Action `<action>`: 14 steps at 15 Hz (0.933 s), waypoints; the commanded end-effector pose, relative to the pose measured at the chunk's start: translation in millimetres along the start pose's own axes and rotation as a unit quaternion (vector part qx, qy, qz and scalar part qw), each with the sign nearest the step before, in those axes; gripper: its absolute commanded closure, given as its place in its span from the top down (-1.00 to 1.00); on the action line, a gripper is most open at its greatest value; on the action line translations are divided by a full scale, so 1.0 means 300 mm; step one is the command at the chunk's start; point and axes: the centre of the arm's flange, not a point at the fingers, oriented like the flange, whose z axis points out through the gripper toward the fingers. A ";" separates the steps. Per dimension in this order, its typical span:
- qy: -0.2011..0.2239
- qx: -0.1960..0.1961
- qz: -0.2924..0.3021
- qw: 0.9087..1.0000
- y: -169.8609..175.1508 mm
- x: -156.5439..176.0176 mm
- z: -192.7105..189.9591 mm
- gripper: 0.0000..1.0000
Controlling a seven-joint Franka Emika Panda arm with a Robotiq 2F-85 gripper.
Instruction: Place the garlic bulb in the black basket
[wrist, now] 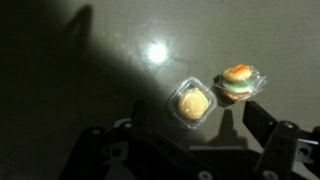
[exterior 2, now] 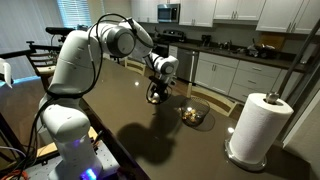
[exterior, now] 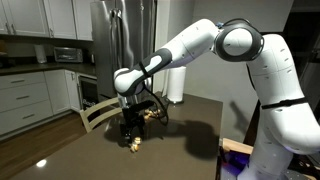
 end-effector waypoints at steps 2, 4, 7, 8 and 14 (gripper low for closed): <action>0.036 -0.003 0.002 0.999 0.010 -0.011 0.044 0.47; 0.041 -0.007 0.005 0.999 0.013 -0.009 0.034 0.22; 0.030 -0.005 0.009 0.999 0.019 -0.009 0.017 -0.18; 0.026 -0.004 0.009 1.000 0.020 -0.008 0.013 -0.33; -0.011 -0.001 0.020 1.000 0.021 -0.017 -0.005 0.84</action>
